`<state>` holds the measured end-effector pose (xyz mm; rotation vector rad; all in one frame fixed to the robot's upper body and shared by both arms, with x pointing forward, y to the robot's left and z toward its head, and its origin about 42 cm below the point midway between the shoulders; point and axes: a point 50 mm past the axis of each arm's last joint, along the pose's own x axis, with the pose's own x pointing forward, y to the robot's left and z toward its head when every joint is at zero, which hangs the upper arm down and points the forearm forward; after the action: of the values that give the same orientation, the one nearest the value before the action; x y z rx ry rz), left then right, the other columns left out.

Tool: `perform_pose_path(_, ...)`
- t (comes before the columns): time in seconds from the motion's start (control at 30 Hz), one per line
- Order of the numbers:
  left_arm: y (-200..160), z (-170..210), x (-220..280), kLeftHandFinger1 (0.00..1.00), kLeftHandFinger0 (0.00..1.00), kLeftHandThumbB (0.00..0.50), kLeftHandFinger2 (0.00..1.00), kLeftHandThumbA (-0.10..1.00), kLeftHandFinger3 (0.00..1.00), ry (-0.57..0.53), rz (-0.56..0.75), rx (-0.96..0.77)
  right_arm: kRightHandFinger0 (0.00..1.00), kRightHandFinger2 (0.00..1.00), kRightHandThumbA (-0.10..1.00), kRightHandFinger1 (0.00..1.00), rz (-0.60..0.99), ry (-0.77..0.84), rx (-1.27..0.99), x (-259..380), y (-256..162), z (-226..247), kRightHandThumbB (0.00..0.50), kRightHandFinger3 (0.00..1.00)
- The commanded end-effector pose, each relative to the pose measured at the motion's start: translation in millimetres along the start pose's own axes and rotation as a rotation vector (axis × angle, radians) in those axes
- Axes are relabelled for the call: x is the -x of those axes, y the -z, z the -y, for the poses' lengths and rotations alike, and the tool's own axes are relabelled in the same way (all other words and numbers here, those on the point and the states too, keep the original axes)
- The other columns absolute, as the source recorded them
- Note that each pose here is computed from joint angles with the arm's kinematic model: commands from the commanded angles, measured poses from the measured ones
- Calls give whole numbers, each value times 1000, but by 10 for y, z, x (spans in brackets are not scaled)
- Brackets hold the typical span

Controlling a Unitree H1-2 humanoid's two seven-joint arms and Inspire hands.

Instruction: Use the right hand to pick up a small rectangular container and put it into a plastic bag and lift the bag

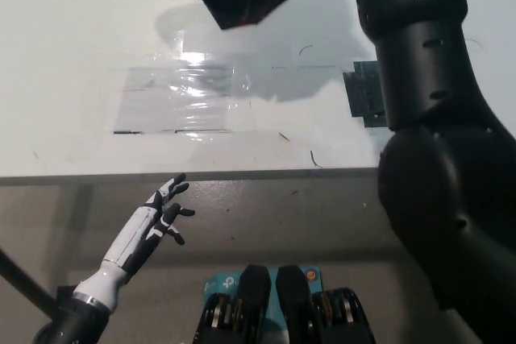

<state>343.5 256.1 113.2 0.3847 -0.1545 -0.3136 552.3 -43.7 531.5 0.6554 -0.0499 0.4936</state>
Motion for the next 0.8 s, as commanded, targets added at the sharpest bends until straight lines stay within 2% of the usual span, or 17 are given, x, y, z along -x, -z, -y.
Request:
perform_pose_path(0.0, -195, -140, -81, 737, 447, 500, 1000, 998, 1000, 3, 88, -62, 0, 598, 342, 209, 102, -308, -53, 154, -739, -1728, 28, 649)
perform_pose_path(0.27, -209, -134, -94, 728, 442, 500, 1000, 985, 1000, 16, 89, -63, 0, 590, 362, 199, 58, -282, -58, 97, -527, -1525, 0, 623)
perform_pose_path(0.37, -208, -129, -107, 720, 437, 500, 1000, 1000, 1000, 25, 89, -78, 0, 555, 342, 158, 18, -248, -81, 50, -342, -1338, 0, 596)
perform_pose_path(0.5, -212, -126, -106, 716, 434, 500, 1000, 996, 1000, 26, 83, -70, 0, 557, 335, 146, -61, -186, -140, -20, 46, -1058, 0, 619)
perform_pose_path(0.57, -216, -124, -109, 720, 440, 500, 1000, 994, 1000, 28, 78, -68, 0, 548, 295, 131, -92, -167, -171, -40, 192, -959, 0, 635)
perform_pose_path(0.63, -225, -123, -130, 718, 435, 500, 1000, 980, 1000, 31, 80, -60, 0, 479, 262, 46, -143, -132, -184, -66, 453, -810, 14, 613)
perform_pose_path(0.7, -230, -125, -144, 715, 424, 500, 1000, 979, 1000, 32, 82, -64, 0, 457, 213, 17, -162, -106, -203, -61, 580, -743, 29, 607)
perform_pose_path(0.77, -239, -139, -160, 725, 426, 500, 1000, 969, 1000, 37, 84, -65, 0, 410, 250, 0, -189, -75, -205, -61, 732, -644, 19, 573)
